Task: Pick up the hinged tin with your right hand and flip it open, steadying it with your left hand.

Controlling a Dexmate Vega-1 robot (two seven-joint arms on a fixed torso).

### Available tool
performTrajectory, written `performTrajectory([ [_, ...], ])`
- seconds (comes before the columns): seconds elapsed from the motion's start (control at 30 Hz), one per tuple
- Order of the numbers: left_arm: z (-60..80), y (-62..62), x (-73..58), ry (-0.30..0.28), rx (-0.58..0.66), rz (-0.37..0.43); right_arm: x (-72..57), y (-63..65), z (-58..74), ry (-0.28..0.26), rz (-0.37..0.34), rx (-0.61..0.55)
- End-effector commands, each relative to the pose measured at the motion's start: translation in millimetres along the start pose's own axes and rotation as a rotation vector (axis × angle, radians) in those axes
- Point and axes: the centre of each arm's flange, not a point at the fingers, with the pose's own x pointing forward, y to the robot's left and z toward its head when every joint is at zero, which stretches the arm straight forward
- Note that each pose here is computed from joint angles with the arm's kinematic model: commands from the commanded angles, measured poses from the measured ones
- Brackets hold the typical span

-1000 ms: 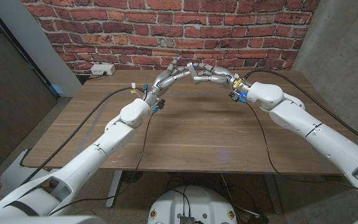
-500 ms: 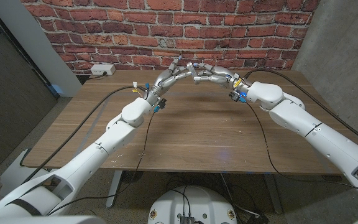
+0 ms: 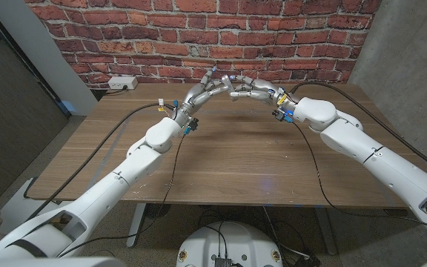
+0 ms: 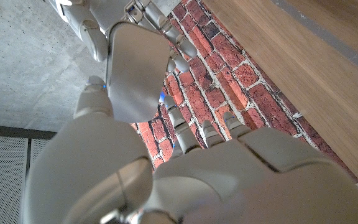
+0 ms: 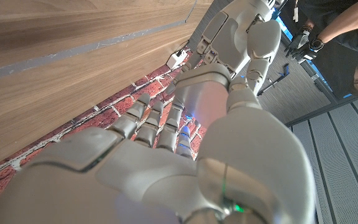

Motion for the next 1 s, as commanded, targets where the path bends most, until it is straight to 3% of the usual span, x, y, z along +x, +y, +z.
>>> performTrajectory([
  [0.03, 1.6, -2.2, -0.1, 0.001, -0.006, -0.013, -1.0, 3.3, 2.0, -0.002, -0.003, -0.019],
  [1.0, 2.5, -9.3, -0.7, -0.001, -0.031, -0.007, -1.3, 8.0, 5.2, -0.005, 0.011, -0.054],
])
